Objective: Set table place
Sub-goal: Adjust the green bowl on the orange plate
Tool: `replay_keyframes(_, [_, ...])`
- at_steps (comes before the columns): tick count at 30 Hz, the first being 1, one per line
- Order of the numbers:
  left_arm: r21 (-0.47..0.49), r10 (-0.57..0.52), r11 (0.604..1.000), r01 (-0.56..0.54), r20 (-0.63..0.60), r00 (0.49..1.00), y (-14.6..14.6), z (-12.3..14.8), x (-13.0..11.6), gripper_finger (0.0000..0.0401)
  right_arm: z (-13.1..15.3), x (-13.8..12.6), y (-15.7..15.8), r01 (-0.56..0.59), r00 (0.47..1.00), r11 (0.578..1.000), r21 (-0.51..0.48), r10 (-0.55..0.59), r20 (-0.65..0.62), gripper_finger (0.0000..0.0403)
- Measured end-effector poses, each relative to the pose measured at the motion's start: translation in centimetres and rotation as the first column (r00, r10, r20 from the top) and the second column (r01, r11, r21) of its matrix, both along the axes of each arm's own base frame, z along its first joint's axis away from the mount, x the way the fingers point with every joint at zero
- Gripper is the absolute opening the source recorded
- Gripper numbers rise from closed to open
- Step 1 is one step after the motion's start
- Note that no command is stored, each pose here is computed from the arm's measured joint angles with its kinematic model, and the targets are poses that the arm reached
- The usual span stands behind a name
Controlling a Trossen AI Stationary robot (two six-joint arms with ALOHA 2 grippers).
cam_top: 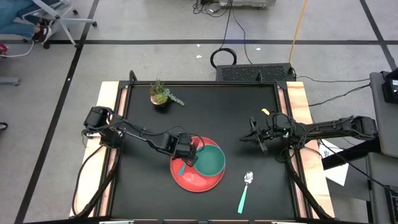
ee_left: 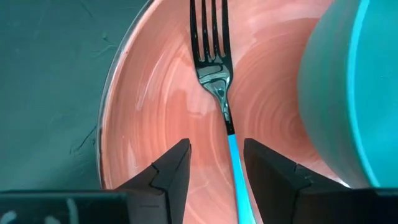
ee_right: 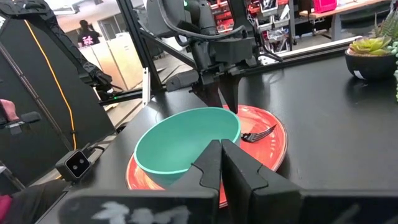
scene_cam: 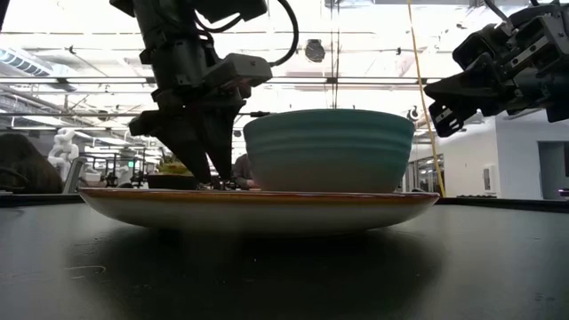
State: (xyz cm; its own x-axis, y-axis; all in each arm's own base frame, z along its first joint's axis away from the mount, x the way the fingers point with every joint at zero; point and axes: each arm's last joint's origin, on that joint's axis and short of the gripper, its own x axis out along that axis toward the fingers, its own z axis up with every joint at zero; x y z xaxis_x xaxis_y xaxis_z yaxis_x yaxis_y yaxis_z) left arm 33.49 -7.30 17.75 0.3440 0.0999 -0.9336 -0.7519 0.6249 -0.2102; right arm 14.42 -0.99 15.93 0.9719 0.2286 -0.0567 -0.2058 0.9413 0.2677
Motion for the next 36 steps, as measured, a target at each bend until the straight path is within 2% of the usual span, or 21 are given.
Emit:
replay_keyframes(12, [0.0,-0.013,1.0,0.013,-0.006,1.0,0.0,0.0,-0.1,0.0154,0.0,0.0,0.0,0.0,1.0,1.0,0.001,0.0,-0.001,0.0004])
replay_keyframes(21, [0.014,-0.063,0.998,0.063,0.036,0.997,0.2,2.7,-1.2,0.0149,-0.1,0.0,0.0,0.0,1.0,1.0,0.0,0.0,-0.006,0.0004])
replay_keyframes(25, [0.021,-0.09,0.996,0.089,0.037,0.995,0.3,3.2,-1.4,0.0114,-0.1,0.0,0.0,0.001,1.0,1.0,0.0,-0.001,-0.006,0.0004])
replay_keyframes(32, [0.035,-0.154,0.988,0.153,0.021,0.988,0.2,3.1,-1.5,0.0012,-0.1,0.0,0.0,0.002,1.0,1.0,0.001,-0.002,-0.007,0.0004])
replay_keyframes(36, [0.046,-0.166,0.985,0.165,0.019,0.986,0.2,3.1,-1.5,0.0007,-0.1,0.0,0.0,0.002,1.0,1.0,0.001,-0.002,-0.008,0.0004])
